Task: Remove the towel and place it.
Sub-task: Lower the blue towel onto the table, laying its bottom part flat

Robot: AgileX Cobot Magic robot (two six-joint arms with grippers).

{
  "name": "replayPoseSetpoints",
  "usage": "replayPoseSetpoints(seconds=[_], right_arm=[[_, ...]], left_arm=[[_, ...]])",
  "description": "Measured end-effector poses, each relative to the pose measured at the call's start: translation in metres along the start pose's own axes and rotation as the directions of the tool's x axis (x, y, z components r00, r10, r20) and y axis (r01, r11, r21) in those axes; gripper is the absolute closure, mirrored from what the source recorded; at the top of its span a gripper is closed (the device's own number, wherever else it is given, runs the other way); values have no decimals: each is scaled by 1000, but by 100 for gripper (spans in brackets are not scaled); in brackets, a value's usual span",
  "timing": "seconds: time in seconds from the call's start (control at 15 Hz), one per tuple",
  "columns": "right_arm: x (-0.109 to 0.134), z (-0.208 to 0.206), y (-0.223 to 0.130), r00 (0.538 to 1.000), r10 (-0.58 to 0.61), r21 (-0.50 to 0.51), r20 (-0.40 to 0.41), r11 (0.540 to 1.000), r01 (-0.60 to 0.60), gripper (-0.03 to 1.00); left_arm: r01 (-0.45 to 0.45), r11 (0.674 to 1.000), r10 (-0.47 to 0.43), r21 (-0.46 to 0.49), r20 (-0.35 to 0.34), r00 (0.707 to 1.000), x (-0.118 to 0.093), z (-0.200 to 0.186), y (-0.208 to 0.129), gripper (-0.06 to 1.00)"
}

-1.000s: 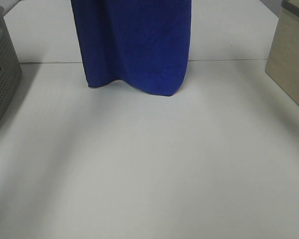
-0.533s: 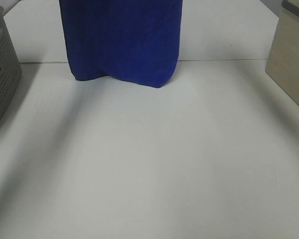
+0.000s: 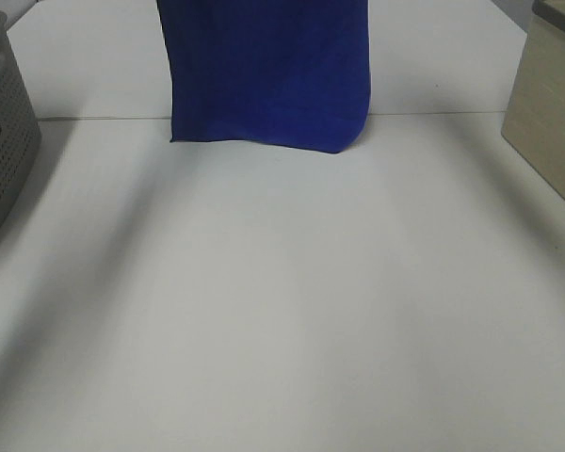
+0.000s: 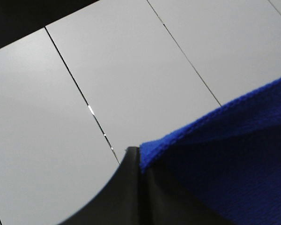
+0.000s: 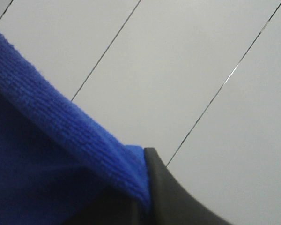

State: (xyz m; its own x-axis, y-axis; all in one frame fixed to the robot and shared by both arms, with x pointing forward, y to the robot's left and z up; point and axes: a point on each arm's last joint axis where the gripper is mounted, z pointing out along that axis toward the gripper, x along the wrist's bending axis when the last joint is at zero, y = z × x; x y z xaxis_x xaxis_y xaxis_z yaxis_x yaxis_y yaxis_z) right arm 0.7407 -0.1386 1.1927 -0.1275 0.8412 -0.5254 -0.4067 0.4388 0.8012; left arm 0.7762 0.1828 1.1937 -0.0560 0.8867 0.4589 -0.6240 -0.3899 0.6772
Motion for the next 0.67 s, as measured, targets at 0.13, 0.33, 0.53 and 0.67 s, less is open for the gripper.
replayPoseSetpoints(seconds=[0.13, 0.33, 0.53, 0.67], right_arm=[[-2, 0, 5, 1000, 12, -59, 19, 998, -10, 95], [-3, 0, 7, 999, 34, -83, 26, 996, -32, 95], [-3, 0, 7, 999, 35, -83, 25, 996, -33, 95], [-2, 0, 7, 999, 35, -80, 25, 996, -33, 95]], left_arm=[[-33, 999, 32, -28, -10, 999, 3, 0, 4, 94], [-92, 993, 91, -68, -26, 996, 5, 1, 9, 94], [-106, 991, 103, -82, -32, 994, 6, 1, 12, 94], [-118, 990, 117, -80, -26, 993, 5, 1, 12, 94]])
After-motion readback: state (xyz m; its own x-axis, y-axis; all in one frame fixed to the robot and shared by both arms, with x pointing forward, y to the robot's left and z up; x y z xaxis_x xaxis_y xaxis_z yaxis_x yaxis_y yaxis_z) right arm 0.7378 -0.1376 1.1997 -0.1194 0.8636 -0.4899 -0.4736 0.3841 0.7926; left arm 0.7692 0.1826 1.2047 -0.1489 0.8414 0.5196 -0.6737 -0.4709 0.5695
